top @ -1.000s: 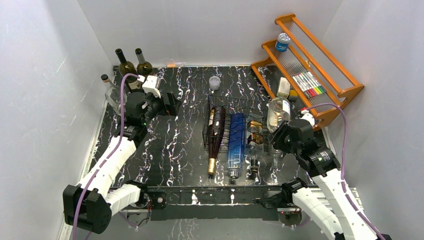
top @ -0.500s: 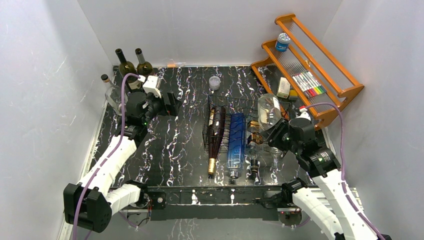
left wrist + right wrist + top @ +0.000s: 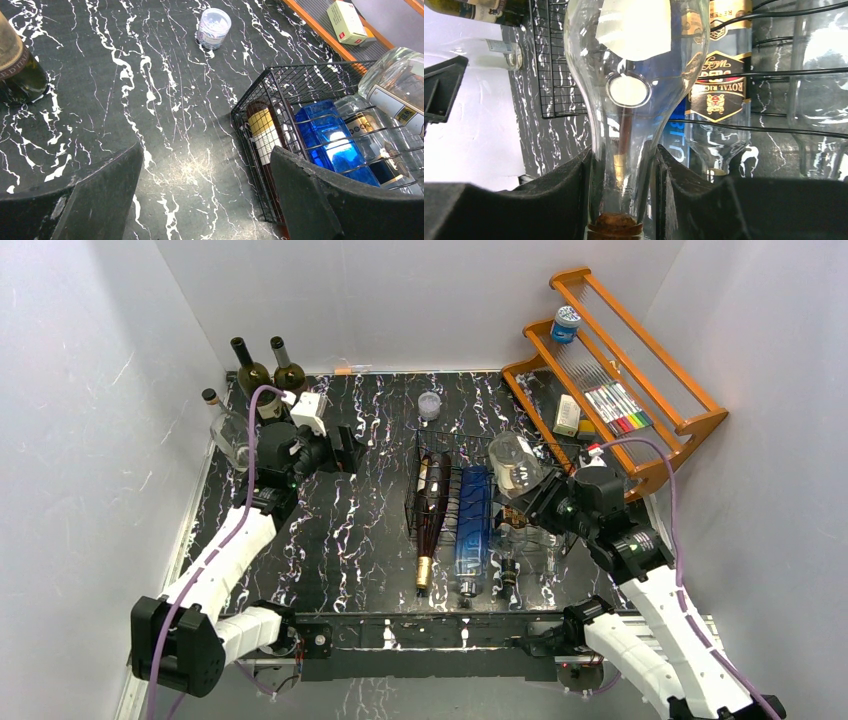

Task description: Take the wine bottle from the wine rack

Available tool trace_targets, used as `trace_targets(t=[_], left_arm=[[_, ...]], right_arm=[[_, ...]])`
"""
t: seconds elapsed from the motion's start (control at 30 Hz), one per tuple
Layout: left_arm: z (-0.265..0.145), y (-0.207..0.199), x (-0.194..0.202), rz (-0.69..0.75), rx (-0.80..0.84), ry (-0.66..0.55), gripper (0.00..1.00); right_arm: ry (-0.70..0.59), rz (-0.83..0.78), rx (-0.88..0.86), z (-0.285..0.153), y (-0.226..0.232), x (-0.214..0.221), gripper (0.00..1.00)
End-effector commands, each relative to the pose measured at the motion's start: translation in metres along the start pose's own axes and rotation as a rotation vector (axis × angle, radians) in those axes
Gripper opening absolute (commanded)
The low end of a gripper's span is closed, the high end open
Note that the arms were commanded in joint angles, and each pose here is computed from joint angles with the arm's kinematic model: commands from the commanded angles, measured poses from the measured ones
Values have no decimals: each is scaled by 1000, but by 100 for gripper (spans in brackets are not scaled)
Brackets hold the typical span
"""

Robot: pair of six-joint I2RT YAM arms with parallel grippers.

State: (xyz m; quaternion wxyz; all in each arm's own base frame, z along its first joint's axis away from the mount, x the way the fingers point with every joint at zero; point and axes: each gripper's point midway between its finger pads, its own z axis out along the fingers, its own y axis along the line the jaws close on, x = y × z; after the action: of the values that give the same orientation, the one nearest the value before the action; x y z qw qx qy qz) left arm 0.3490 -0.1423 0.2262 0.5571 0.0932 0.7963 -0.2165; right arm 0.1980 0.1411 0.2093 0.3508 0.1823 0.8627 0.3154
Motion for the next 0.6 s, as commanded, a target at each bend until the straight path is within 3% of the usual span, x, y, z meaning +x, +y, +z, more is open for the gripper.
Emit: trace_targets(t=[0.0, 0.2, 0.57], left_arm=[[0, -10, -5, -2, 44, -11, 98], [2, -16, -4, 3, 70, -13, 98], [2, -51, -2, 6, 238, -41, 98]], right_arm=[[-136, -65, -364, -29, 95, -46, 0], [-119, -74, -494, -40, 117, -42, 0], [-118, -23, -491, -39, 119, -45, 0]])
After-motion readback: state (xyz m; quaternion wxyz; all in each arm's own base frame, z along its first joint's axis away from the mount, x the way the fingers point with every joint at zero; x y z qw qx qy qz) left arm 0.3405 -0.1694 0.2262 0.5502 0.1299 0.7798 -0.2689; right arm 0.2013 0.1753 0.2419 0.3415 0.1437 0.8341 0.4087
